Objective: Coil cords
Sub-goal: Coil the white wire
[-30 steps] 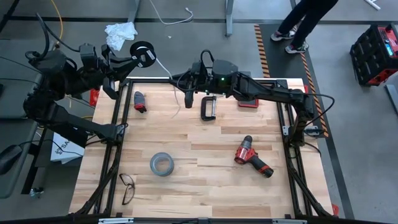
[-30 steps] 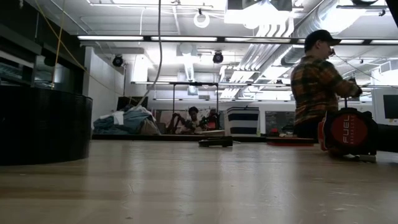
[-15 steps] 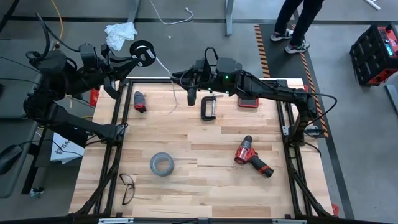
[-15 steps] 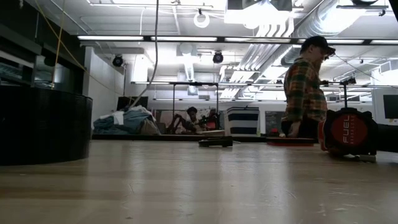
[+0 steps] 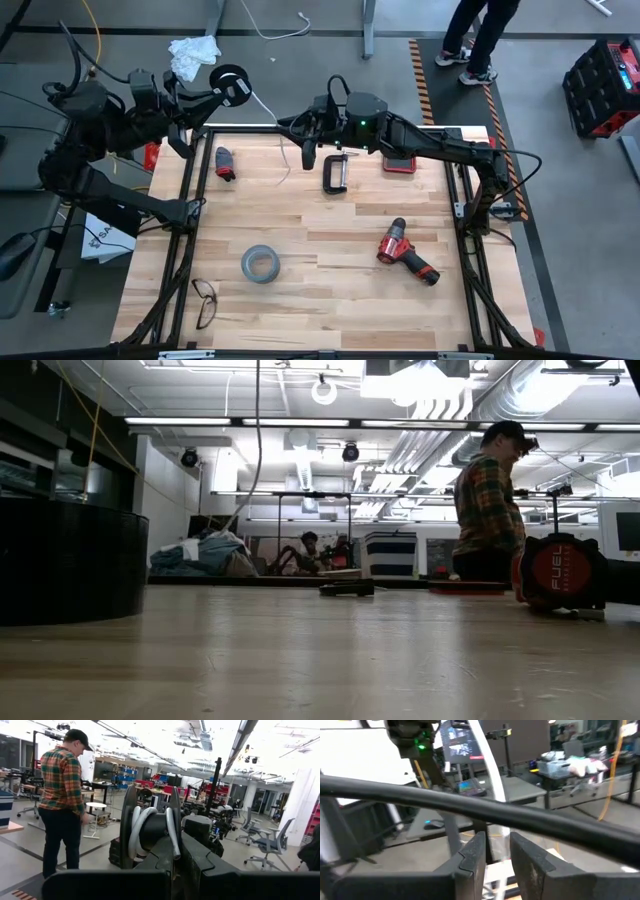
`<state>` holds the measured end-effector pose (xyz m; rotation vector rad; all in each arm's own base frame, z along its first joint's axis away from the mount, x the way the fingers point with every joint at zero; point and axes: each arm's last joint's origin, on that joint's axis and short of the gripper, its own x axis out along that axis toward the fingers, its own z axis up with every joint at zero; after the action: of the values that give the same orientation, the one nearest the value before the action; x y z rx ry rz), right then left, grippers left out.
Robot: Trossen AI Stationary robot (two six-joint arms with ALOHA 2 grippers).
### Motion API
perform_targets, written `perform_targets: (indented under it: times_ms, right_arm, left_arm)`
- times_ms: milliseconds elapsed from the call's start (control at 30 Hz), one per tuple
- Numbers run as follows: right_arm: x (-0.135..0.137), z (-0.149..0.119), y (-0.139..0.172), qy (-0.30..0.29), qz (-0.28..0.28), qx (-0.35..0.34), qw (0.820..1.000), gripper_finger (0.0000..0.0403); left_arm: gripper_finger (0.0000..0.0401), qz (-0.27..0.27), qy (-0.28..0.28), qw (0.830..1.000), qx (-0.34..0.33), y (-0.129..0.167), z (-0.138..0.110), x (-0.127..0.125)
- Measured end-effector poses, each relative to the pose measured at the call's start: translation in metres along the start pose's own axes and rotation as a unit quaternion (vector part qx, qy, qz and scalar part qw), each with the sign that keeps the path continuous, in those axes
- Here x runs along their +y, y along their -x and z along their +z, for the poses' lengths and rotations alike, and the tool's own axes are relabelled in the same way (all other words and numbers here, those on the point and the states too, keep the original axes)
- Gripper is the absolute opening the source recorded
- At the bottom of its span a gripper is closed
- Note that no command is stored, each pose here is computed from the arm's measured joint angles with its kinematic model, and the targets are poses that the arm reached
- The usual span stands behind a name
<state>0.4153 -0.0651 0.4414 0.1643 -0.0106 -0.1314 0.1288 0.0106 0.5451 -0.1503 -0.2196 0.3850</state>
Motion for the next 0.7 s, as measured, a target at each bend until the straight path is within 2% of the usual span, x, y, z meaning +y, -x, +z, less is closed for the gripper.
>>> perform_targets:
  times_ms: [700]
  right_arm:
    - [-0.0029,-0.0041,-0.0002,0.003,-0.001,0.022,1.000,0.0083]
  left_arm:
    - [0.0005,0.000,-0.001,1.000,0.002,-0.0024,-0.0011,-0.0009]
